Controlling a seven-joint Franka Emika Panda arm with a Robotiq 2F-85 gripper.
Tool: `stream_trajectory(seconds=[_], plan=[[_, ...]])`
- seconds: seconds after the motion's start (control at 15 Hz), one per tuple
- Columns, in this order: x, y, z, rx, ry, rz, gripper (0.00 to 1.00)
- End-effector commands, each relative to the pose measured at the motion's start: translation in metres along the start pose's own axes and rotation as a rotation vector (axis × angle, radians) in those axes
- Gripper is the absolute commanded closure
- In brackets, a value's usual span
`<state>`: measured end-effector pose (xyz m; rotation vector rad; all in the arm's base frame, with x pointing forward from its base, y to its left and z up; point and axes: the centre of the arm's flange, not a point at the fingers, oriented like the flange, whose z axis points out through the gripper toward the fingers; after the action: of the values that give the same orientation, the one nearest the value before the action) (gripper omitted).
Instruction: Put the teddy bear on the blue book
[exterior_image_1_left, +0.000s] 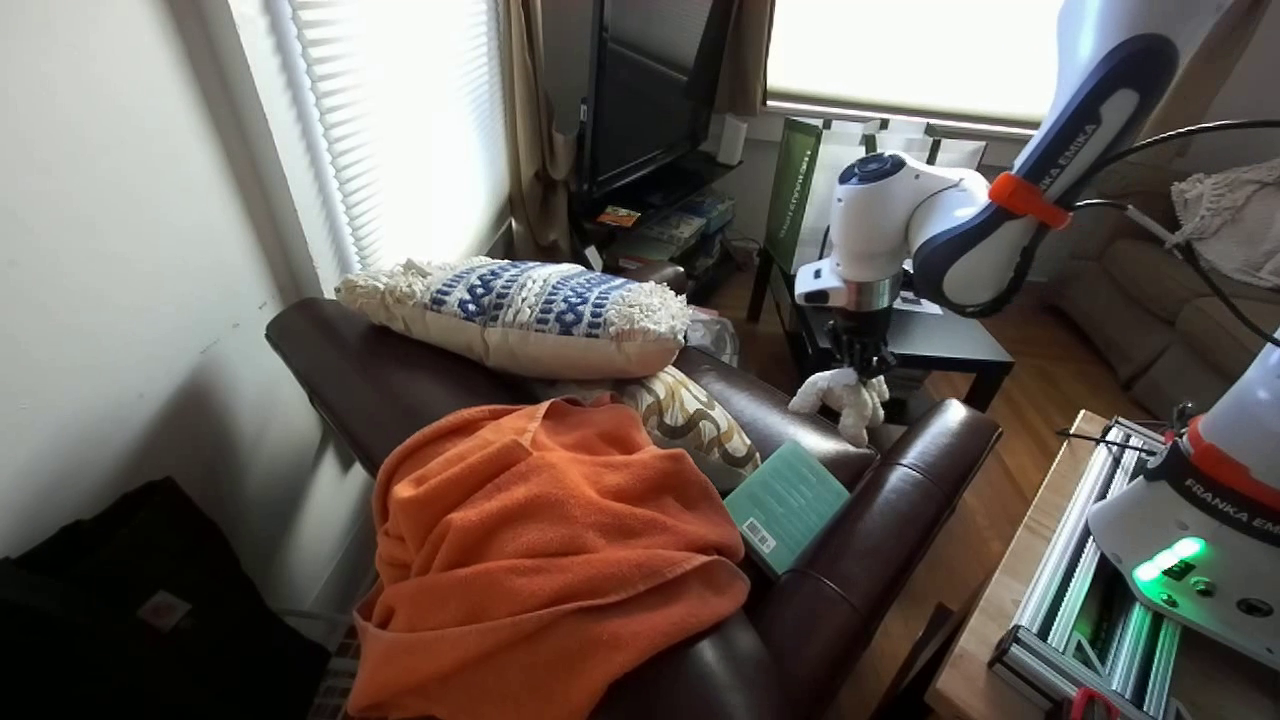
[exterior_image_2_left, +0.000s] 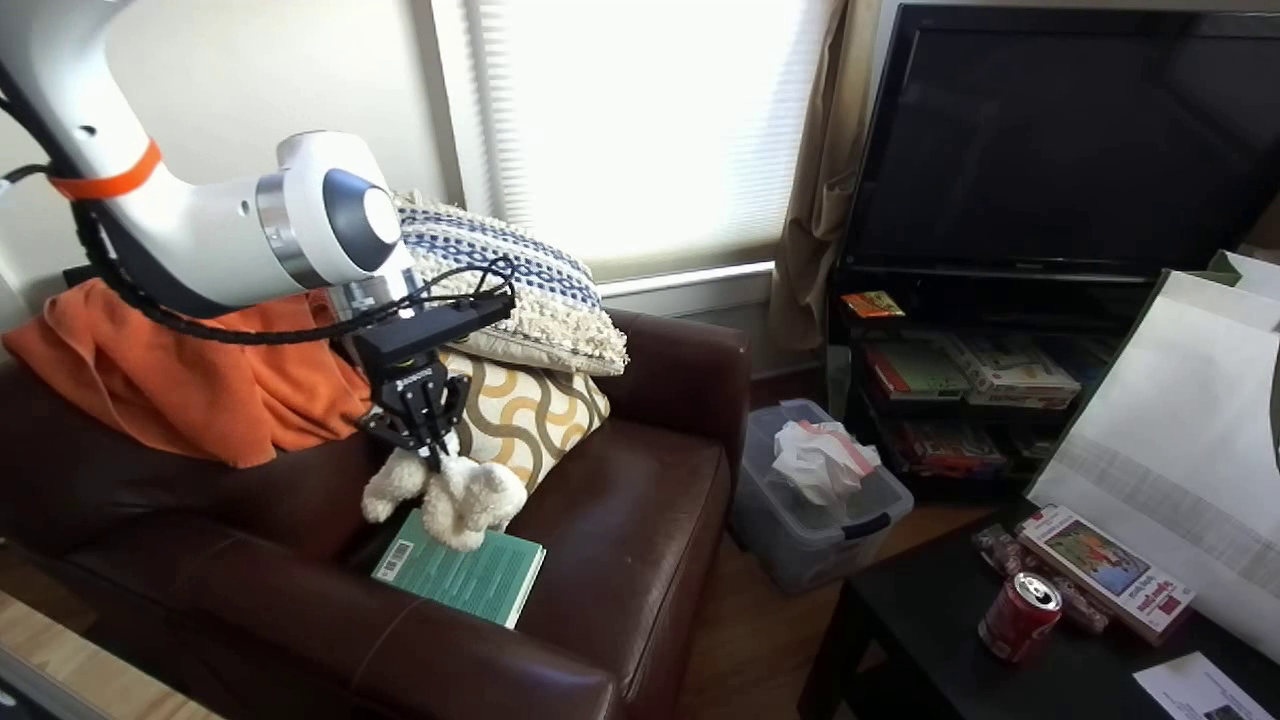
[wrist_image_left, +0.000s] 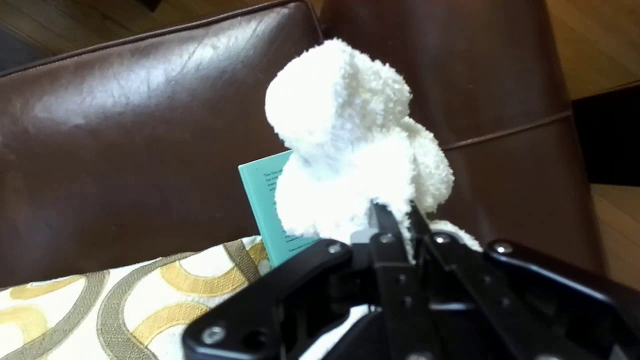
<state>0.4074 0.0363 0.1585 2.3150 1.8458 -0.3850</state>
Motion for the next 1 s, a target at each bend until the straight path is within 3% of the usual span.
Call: stream_trajectory(seconds=[0.0,0.2,0.73,0.8,0.87,0.93], plan=[[0.051,0.049,0.056,0.108,0.034,0.002,0.98],[0.097,0.038,0.091,0.211,-0.002,-0.006,0.98],[0.166,0.067,0.137,0.056,-0.181,-0.024,0.98],[0.174,0.069,0.142,0.085,-0.214,-0.043,0.93],[0.178,0.068,0.143,0.116,-0.257,-0.049,0.68],[0.178,0.065,0.143,0.159,-0.278,-0.066,0.67]])
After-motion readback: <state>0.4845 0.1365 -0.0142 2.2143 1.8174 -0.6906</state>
